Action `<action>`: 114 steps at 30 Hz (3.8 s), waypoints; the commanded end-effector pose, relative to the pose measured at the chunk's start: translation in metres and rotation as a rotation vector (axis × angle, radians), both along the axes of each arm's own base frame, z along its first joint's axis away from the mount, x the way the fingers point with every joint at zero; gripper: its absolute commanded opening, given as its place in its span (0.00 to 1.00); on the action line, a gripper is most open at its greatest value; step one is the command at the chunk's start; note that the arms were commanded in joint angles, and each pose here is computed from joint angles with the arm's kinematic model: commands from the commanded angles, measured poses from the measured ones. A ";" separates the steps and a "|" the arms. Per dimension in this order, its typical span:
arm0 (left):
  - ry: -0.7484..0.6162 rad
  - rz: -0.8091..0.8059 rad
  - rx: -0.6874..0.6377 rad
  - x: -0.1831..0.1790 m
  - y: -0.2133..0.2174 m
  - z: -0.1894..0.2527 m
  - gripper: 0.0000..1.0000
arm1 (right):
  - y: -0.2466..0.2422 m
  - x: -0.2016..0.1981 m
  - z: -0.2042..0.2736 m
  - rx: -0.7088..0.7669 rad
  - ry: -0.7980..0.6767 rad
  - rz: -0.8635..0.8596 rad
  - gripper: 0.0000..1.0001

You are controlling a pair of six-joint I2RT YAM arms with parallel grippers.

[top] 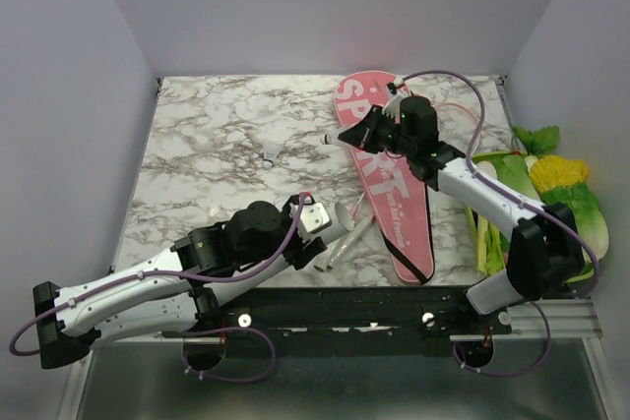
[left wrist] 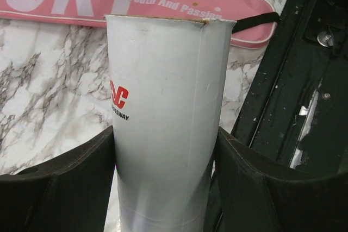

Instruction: Pack up the badminton gear

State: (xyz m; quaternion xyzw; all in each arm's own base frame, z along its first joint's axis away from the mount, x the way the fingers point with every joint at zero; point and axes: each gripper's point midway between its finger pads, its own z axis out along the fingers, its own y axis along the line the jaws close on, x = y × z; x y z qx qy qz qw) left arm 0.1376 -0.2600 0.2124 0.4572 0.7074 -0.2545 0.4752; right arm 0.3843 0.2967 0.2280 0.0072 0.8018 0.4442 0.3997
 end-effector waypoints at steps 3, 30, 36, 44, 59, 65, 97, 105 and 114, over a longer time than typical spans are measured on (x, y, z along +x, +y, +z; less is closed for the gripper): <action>0.058 -0.121 0.000 -0.027 -0.008 -0.016 0.00 | -0.035 -0.076 0.019 -0.173 -0.135 0.151 0.01; 0.019 -0.034 -0.038 -0.024 0.014 -0.010 0.00 | -0.070 -0.256 0.097 -0.083 -0.255 0.609 0.01; 0.020 -0.038 -0.048 -0.025 0.013 -0.008 0.00 | -0.066 -0.262 0.101 -0.044 -0.248 0.639 0.01; 0.029 -0.050 -0.051 -0.027 0.012 -0.009 0.00 | -0.051 -0.257 0.086 -0.004 -0.197 0.675 0.01; 0.038 -0.060 -0.065 -0.029 0.010 -0.006 0.00 | -0.004 -0.265 0.033 0.014 -0.064 0.801 0.01; 0.042 -0.068 -0.071 -0.031 0.009 -0.005 0.00 | 0.021 -0.269 0.020 0.051 -0.037 0.855 0.01; -0.061 0.248 -0.048 0.013 0.049 0.006 0.00 | -0.037 -0.167 0.082 -0.418 -0.271 0.218 0.67; -0.126 0.472 -0.038 0.036 0.086 0.013 0.00 | -0.002 -0.080 0.084 -0.309 -0.213 0.158 0.68; -0.171 0.607 -0.110 0.043 0.117 0.029 0.00 | 0.087 0.012 0.016 -0.239 -0.100 0.377 0.70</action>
